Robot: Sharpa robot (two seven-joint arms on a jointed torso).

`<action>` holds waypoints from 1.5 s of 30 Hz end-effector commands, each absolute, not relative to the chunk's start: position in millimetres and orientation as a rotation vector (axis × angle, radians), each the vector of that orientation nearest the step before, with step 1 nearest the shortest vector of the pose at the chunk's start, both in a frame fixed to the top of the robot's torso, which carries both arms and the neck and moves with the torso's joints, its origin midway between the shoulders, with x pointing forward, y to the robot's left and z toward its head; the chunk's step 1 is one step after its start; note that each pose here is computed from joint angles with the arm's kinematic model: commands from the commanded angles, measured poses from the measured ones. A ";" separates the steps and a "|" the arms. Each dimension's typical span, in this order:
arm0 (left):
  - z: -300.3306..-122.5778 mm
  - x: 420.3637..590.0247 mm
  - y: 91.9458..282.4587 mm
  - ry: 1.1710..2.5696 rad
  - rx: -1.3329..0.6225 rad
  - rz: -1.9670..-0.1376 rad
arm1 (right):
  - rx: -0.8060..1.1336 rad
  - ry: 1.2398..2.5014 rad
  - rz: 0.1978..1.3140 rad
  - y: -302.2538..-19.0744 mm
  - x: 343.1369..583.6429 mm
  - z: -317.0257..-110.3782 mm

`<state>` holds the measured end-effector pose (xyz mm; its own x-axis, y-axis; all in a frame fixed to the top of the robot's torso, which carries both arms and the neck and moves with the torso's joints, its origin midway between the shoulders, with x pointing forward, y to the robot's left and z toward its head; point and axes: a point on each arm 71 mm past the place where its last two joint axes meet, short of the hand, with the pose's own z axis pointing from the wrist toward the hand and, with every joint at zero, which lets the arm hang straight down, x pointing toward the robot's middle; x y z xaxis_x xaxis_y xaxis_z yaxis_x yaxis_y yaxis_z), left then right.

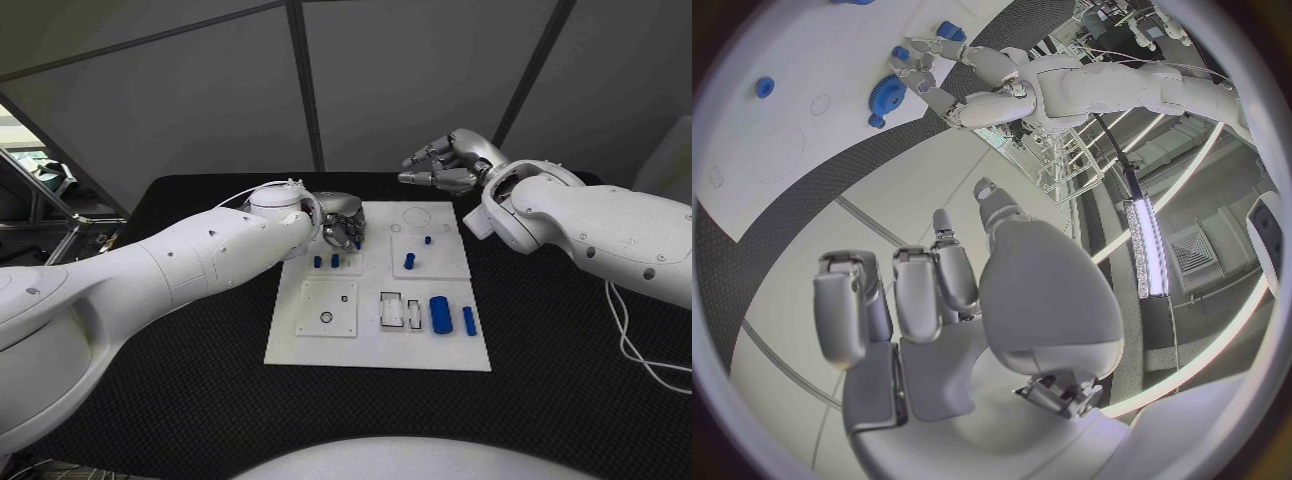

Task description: Assemble the parts on the task board

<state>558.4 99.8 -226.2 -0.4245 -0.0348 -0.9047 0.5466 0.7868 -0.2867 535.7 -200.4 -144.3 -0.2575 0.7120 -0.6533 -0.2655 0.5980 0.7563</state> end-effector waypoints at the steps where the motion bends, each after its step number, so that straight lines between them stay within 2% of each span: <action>1: -228.4 558.8 99.7 1.937 0.394 -0.667 | 0.379 1.571 0.983 -198.3 535.4 -142.6; 34: -234.1 563.9 98.2 1.946 0.383 -0.657 | 0.375 1.575 0.989 -195.1 535.2 -142.7; 45: -230.4 561.8 99.8 1.895 0.370 -0.697 | 0.377 1.574 0.986 -196.4 535.2 -142.6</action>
